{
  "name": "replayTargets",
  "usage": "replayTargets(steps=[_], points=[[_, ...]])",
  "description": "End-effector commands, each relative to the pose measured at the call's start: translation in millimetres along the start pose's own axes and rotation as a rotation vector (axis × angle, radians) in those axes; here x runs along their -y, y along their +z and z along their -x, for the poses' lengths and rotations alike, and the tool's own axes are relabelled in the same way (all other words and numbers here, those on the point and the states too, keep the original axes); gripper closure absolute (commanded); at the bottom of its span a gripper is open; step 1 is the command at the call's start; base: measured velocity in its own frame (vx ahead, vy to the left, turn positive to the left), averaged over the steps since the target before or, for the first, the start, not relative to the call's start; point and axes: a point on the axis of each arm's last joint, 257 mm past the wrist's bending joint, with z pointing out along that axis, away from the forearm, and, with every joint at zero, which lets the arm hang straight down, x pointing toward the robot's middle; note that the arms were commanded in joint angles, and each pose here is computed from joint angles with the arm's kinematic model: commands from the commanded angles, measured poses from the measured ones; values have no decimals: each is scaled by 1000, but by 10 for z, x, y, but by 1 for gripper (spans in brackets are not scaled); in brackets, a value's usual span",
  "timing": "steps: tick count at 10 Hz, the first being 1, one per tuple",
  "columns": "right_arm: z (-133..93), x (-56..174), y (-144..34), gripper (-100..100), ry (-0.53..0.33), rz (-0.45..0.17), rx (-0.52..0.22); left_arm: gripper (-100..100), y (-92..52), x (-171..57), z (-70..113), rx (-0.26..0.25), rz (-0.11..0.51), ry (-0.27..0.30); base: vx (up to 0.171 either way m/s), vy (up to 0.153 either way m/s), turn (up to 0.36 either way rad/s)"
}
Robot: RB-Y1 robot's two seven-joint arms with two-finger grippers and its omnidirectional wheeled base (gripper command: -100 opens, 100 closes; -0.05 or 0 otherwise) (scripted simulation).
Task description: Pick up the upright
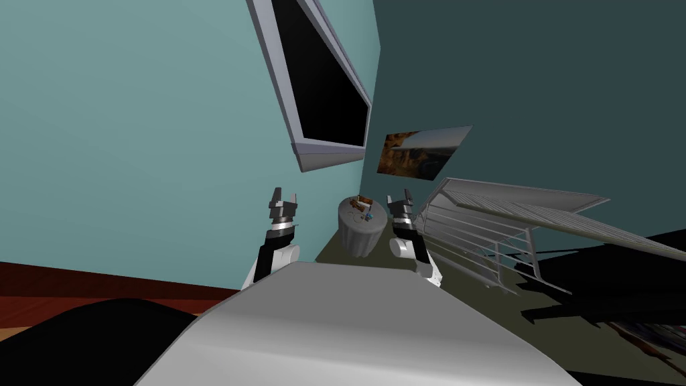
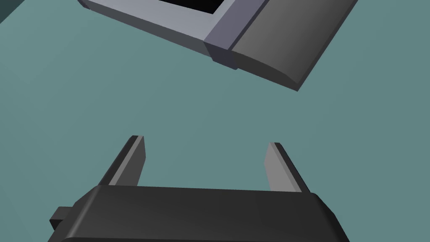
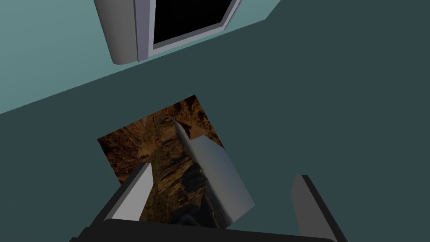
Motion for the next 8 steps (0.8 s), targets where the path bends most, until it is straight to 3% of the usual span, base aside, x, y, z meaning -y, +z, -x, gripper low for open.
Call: replayTargets(steps=[1, 4, 7, 8], points=[[62, 76, 48, -100, 52, -19, 8, 0, 0, 0, 0, 0, 0, 0, -40, -49, -8], [146, 429, 172, -100, 223, -91, 42, 0, 0, 0, 0, 0, 0, 0, -38, -49, -19], [184, 621, 225, -100, 334, -130, 65, 0, 0, 0, 0, 0, 0, 0, -35, -45, -10], [205, 796, 280, -100, 411, -168, 85, 0, 0, 0, 0, 0, 0, 0, -29, -50, -22]])
